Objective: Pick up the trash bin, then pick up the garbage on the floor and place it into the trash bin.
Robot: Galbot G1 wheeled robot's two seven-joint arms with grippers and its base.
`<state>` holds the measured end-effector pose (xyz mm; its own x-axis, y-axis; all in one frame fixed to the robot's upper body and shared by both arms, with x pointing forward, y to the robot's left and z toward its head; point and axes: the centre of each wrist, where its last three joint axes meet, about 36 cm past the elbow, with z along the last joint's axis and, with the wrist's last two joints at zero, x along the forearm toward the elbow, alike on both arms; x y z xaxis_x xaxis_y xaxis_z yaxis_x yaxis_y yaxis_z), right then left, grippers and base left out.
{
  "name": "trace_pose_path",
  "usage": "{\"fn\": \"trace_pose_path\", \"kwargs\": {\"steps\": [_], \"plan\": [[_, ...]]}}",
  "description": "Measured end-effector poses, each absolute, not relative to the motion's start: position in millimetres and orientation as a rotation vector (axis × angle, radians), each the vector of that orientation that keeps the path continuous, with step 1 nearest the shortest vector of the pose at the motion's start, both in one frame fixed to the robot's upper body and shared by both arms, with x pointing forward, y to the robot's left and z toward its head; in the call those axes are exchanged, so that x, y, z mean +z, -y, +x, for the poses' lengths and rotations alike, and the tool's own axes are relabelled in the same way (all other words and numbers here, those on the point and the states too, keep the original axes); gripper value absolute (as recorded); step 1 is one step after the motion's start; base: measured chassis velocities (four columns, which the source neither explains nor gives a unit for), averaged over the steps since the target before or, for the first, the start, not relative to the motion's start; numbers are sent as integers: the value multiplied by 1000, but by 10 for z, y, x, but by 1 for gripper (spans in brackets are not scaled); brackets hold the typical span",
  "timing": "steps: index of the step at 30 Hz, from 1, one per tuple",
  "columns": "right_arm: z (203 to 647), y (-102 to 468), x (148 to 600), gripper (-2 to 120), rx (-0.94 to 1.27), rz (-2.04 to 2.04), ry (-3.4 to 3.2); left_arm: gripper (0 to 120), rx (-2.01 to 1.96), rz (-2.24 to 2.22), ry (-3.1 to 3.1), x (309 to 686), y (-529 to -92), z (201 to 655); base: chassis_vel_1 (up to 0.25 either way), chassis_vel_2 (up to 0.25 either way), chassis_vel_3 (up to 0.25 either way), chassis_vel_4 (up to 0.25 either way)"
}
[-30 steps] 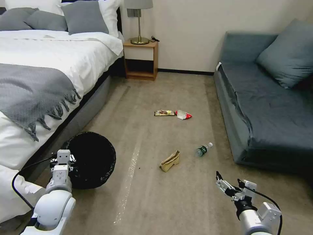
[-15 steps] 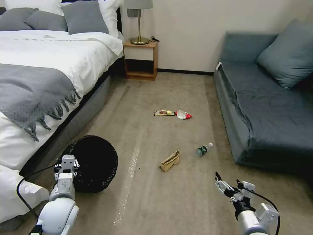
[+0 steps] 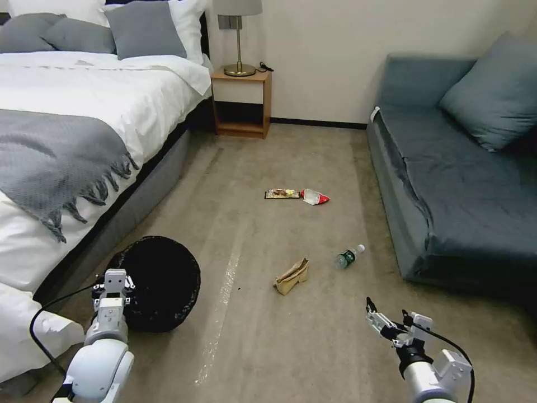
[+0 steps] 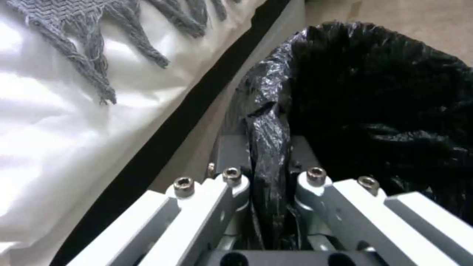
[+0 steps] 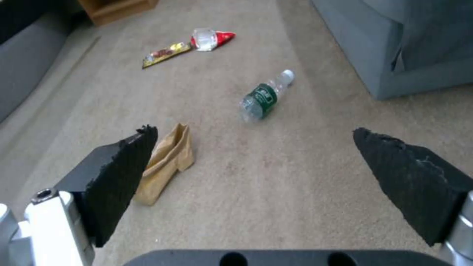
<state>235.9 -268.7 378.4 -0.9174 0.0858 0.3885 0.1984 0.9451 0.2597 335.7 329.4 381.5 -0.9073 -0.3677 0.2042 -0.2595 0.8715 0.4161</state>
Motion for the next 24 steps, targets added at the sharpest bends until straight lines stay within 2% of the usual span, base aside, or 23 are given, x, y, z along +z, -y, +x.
{"fn": "trace_pose_path", "kwargs": {"steps": [24], "plan": [[2345, 2772, 3797, 100, -411, -221, 2742, 7, -535, 477, 2776, 3832, -3210, 3373, 0, 0, 0, 0]]}}
